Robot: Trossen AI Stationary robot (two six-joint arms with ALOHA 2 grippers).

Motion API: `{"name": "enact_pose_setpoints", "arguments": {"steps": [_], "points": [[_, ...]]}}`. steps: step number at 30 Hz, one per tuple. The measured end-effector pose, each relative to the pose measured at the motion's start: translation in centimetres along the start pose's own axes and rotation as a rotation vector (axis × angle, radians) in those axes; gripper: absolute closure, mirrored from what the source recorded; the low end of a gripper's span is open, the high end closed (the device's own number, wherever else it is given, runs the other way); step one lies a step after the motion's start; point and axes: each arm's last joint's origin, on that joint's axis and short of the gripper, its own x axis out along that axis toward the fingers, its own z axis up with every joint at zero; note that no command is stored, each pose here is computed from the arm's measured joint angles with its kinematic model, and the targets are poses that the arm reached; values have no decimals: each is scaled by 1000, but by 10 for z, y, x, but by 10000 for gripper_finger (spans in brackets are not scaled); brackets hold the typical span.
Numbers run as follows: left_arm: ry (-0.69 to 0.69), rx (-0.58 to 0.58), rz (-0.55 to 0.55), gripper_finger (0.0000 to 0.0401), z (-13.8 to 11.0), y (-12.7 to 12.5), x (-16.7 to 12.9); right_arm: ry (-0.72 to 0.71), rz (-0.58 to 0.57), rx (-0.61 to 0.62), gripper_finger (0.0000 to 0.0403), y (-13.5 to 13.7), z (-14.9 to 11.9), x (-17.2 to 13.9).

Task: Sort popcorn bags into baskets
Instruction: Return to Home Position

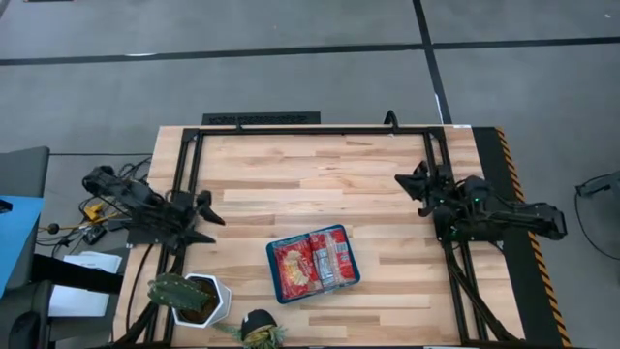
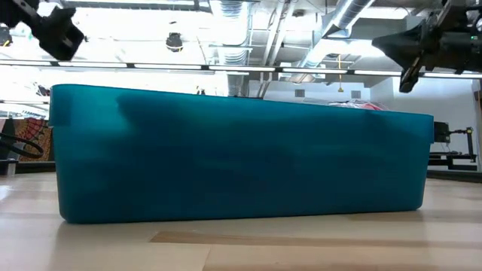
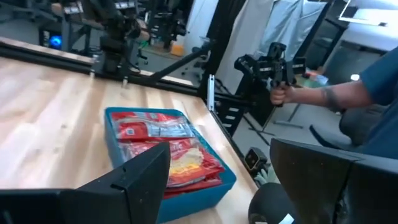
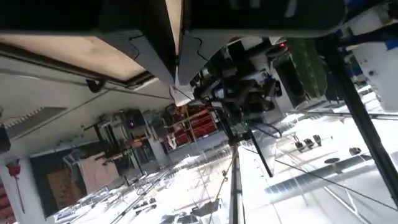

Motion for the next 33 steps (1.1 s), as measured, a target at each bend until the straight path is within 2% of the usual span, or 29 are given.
{"name": "enact_pose_setpoints", "arguments": {"steps": [10,13,17,21,26,33], "points": [[-28,-83,-94,136,-58,13,22,67,-28,-27,358,-3,-7,0],[-25,-78,-113,136,-59,13,22,66,-29,-32,359,-3,-7,0],[-40,-15,-109,136,-58,13,22,108,-65,-39,358,-6,-11,-1],[-32,-10,-59,136,-60,15,22,157,-95,-46,359,-8,-16,-2],[0,-50,-44,136,-63,16,22,225,-125,-54,360,-11,-23,-3],[22,-24,-40,136,-66,16,22,250,-134,-56,358,-12,-25,-4]]}}
